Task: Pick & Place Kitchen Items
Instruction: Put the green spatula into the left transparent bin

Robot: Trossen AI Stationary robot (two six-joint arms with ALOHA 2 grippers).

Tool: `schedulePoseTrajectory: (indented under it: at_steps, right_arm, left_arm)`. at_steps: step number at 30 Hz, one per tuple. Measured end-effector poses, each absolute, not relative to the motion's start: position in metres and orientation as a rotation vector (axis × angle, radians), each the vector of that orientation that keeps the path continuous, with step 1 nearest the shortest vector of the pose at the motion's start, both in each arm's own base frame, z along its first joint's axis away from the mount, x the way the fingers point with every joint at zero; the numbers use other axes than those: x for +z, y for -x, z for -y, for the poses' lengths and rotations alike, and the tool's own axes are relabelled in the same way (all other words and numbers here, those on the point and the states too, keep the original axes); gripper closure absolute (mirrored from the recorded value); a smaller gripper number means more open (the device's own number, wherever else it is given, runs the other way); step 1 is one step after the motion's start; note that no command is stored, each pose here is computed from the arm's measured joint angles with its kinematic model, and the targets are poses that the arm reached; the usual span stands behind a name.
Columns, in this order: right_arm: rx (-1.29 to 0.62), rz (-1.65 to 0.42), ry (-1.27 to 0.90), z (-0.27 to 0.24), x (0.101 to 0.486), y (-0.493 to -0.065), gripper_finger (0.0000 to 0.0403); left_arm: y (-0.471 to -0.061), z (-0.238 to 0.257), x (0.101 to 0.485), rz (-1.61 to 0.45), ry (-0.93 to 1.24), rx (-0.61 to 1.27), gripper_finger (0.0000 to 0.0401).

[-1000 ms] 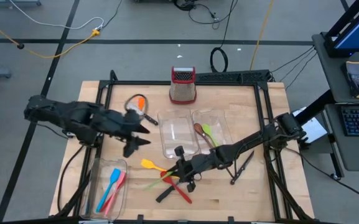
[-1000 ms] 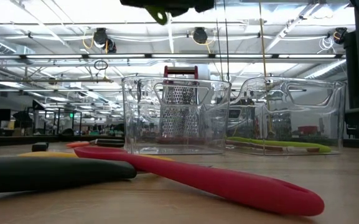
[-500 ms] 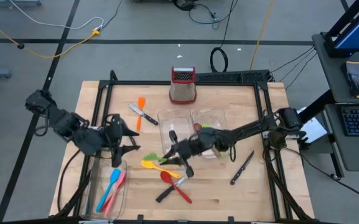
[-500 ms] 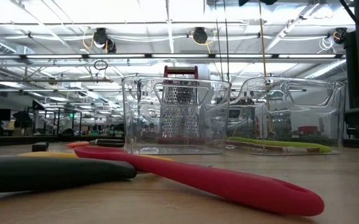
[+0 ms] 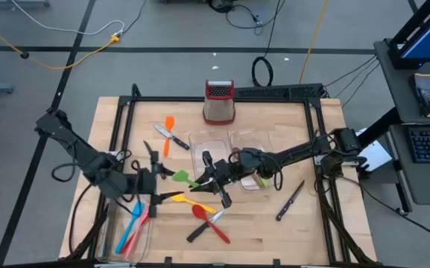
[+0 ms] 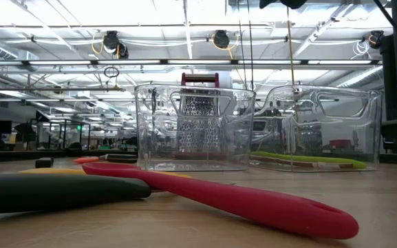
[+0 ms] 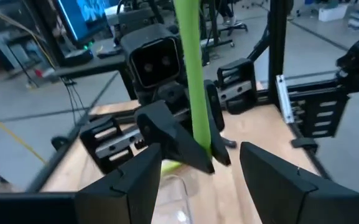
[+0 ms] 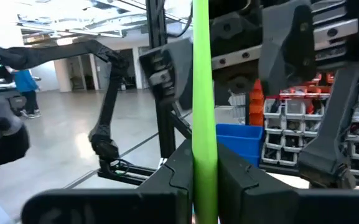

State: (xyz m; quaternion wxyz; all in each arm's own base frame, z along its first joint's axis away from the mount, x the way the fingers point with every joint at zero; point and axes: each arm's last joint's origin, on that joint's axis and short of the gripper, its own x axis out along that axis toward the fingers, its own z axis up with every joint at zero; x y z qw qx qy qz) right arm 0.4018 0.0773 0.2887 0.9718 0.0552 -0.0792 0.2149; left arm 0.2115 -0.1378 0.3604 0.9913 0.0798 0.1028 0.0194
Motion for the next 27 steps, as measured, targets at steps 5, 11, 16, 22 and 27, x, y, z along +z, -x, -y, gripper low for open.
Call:
schedulePoseTrajectory:
  at_steps: [5, 11, 16, 22, 27]
  right_arm:
    - [0.427, 0.163, -0.086, -0.082, 0.288, -0.401, 0.0378]
    - [0.429, 0.159, -0.070, -0.083, 0.288, -0.401, 0.0378]
    - [0.425, 0.160, -0.059, -0.084, 0.287, -0.401, 0.0378]
    - [0.383, 0.144, -0.020, -0.091, 0.285, -0.400, 0.0378]
    - [0.373, 0.145, 0.012, -0.096, 0.284, -0.399, 0.0379]
  left_arm:
    - [-0.230, 0.138, 0.353, -0.201, -0.204, 0.068, 0.0178]
    - [-0.236, 0.135, 0.352, -0.202, -0.173, 0.009, 0.0178]
    - [-0.237, 0.135, 0.359, -0.143, -0.168, -0.016, 0.0178]
    - [-0.243, 0.126, 0.360, -0.137, -0.147, -0.002, 0.0178]
    - [-0.248, 0.119, 0.361, -0.125, -0.101, -0.062, 0.0178]
